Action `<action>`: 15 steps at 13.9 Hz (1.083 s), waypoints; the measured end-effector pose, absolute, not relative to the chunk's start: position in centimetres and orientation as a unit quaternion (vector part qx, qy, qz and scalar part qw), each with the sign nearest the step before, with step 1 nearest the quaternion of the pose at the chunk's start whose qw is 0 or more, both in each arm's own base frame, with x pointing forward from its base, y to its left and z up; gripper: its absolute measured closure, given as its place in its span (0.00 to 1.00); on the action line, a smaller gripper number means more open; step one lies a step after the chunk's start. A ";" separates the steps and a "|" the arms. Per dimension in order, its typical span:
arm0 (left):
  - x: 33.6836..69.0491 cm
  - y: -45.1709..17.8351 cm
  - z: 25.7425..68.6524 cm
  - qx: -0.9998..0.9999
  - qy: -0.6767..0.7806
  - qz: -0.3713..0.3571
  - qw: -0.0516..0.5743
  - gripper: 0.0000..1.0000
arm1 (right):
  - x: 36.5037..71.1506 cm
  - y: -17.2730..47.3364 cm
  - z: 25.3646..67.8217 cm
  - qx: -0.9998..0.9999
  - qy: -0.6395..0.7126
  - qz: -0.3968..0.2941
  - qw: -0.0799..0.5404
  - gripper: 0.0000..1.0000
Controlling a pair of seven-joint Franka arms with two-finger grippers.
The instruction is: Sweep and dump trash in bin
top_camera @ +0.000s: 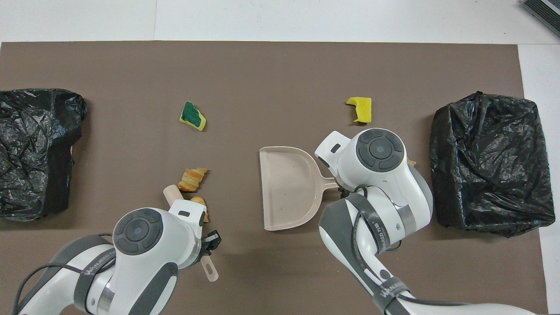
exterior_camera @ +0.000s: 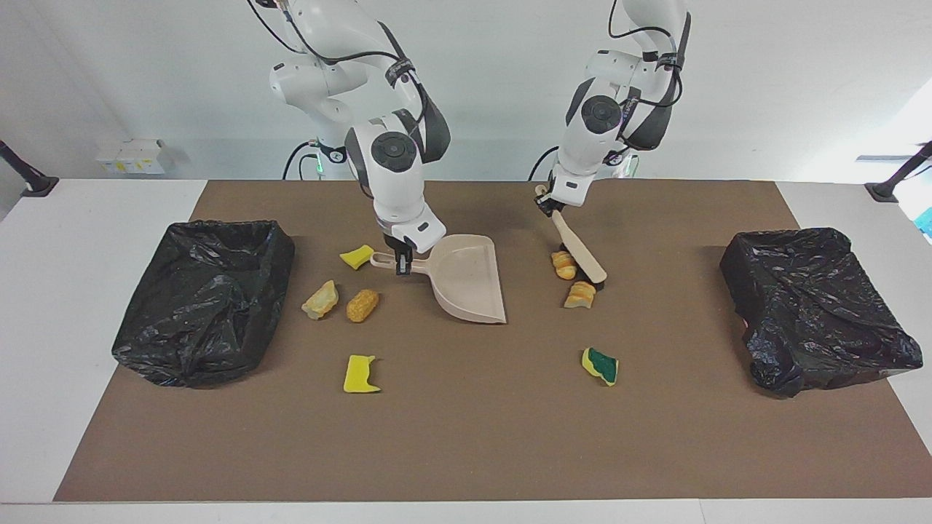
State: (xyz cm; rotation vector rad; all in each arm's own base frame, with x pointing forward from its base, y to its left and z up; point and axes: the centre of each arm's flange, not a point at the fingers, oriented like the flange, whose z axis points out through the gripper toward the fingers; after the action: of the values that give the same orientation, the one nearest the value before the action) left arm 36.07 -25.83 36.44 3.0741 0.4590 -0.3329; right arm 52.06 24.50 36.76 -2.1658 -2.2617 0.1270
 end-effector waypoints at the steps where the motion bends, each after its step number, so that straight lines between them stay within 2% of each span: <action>1: 35.8 -26.8 36.6 0.988 0.118 -0.101 0.013 0.74 | 51.9 24.7 36.7 -0.689 -0.723 0.041 0.004 0.68; 5: 32.9 -31.8 37.8 0.995 0.042 -0.085 0.023 0.74 | 51.8 24.9 36.7 -0.688 -0.725 0.041 0.004 0.68; 7: 32.8 -32.6 38.4 0.996 0.006 -0.079 0.030 0.74 | 51.8 24.9 36.7 -0.688 -0.724 0.041 0.004 0.68; 11: 36.3 -31.5 39.6 0.994 -0.064 -0.074 0.041 0.74 | 51.8 24.9 36.6 -0.688 -0.724 0.042 0.004 0.68; 15: 42.4 -28.2 42.1 0.990 -0.130 -0.061 0.008 0.74 | 51.8 24.9 36.6 -0.688 -0.724 0.042 0.004 0.68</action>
State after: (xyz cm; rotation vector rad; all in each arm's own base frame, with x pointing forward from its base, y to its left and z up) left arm 42.42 -28.17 42.07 3.0931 -0.4077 -0.1901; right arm 51.78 24.90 36.62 -2.1558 -2.2699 0.1304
